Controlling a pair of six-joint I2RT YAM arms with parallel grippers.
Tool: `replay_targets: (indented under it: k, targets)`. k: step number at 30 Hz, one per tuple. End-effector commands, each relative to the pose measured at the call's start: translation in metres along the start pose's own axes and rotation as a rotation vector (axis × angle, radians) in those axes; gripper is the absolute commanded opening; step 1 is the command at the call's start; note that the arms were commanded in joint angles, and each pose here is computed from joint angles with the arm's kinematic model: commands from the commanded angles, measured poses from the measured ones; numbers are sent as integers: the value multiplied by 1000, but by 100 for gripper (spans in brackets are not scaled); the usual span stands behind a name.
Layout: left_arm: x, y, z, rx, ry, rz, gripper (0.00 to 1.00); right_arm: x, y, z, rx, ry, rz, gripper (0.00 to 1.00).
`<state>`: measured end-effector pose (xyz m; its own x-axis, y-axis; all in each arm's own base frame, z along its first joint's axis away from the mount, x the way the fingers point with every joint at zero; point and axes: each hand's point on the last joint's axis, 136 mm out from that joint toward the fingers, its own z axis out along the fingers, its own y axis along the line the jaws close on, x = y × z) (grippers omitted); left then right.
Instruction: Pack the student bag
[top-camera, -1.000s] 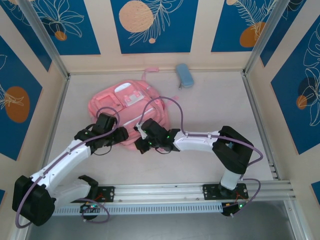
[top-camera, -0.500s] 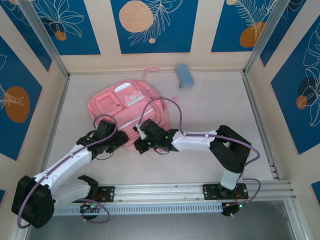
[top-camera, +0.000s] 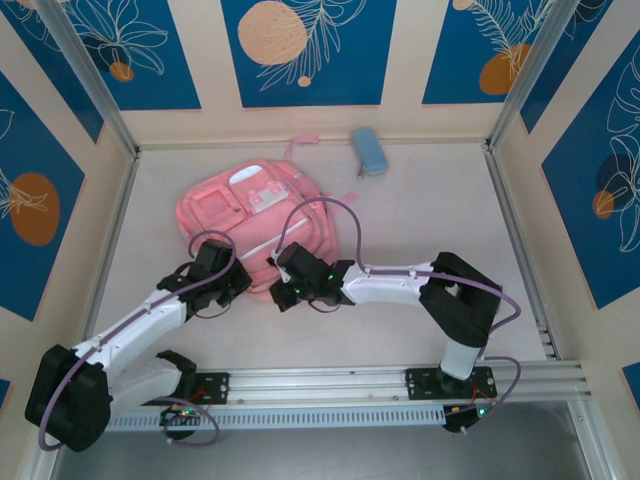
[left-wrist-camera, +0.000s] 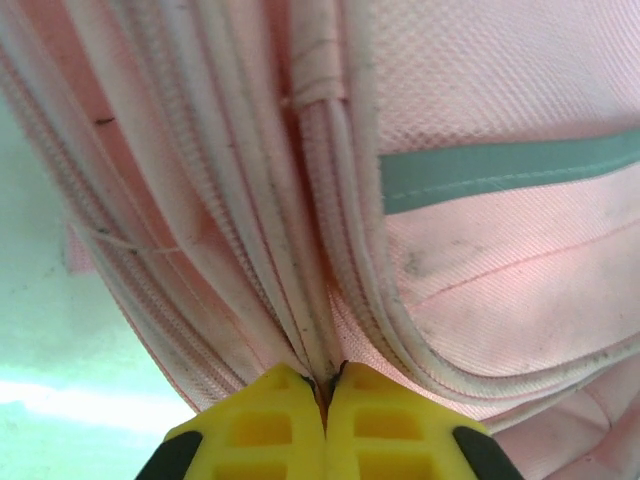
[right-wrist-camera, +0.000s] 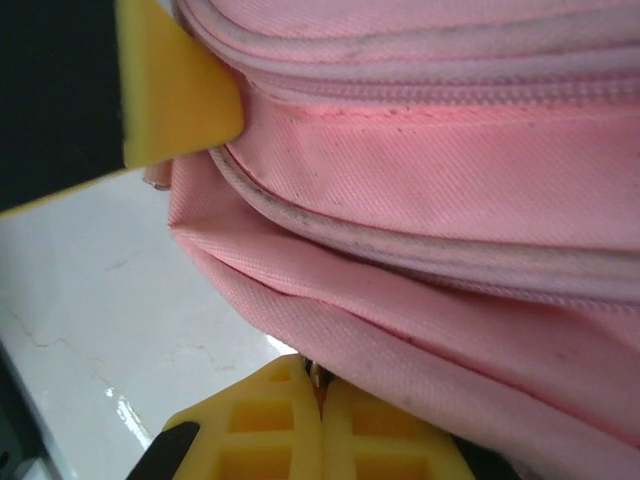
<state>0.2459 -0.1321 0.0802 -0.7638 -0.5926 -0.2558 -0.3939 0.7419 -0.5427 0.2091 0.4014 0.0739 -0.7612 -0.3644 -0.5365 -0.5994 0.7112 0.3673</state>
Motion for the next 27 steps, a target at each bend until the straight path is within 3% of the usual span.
replay_targets:
  k: [1,9,16,19,23,27]
  targets:
    - [-14,4,-4,-40,-62,41,0,-9,-27,-25,198,-31,34,0]
    - [-22,14,-17,-110,-107,104,0,2,-102,-66,545,-5,81,0]
    - [-28,19,-28,-164,-125,158,0,-18,-135,-82,583,-15,143,0]
    - [-32,24,-33,-204,-139,182,0,-28,-119,-74,457,-16,123,0]
    - [-48,38,-47,-310,-206,225,3,-32,-54,-54,82,9,21,0]
    - [-61,47,-62,-373,-246,238,37,-39,-10,-40,-131,15,0,0]
